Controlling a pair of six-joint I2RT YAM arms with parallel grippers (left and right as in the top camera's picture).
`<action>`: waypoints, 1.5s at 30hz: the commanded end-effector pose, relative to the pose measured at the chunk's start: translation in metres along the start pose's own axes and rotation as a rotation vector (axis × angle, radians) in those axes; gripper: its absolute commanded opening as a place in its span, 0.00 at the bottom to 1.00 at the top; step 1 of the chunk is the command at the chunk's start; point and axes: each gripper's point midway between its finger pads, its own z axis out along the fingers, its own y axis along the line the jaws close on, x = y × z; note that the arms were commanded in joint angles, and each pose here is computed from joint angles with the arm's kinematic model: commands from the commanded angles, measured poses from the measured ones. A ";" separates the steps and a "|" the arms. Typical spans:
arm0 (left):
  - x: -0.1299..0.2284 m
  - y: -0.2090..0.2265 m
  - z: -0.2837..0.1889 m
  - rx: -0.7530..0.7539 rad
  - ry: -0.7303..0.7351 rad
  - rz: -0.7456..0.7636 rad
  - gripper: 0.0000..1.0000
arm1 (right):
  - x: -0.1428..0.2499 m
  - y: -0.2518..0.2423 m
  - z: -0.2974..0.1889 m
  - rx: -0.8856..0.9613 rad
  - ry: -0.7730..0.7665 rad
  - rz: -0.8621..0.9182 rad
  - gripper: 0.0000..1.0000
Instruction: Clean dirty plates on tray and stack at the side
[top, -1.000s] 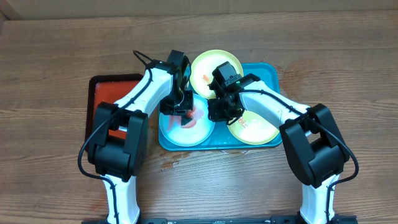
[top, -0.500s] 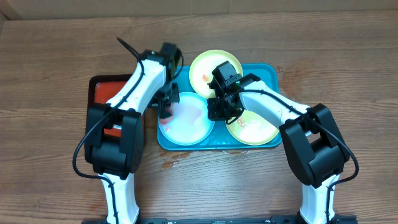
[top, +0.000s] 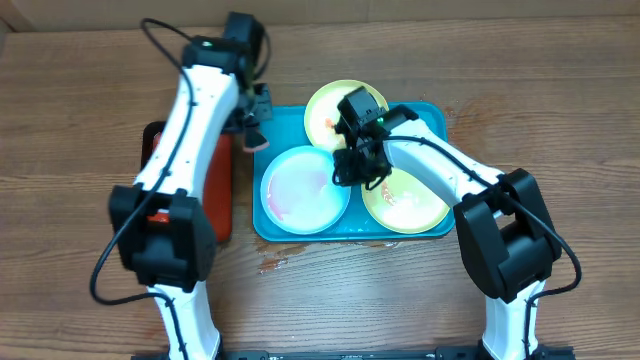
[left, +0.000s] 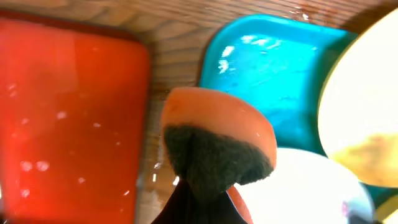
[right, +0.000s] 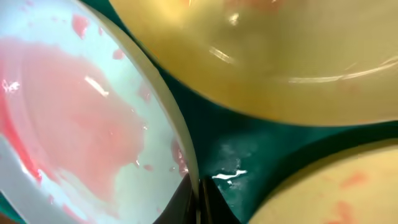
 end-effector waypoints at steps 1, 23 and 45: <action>-0.014 0.040 -0.028 0.027 -0.031 -0.104 0.04 | -0.040 0.005 -0.050 0.150 -0.171 -0.113 0.04; -0.015 0.153 -0.024 -0.154 0.006 -0.309 0.04 | -0.086 0.061 -0.197 1.153 -0.578 -0.603 0.04; -0.015 0.178 -0.024 -0.153 0.014 -0.374 0.04 | -0.092 0.085 -0.216 1.074 -0.728 -0.535 0.04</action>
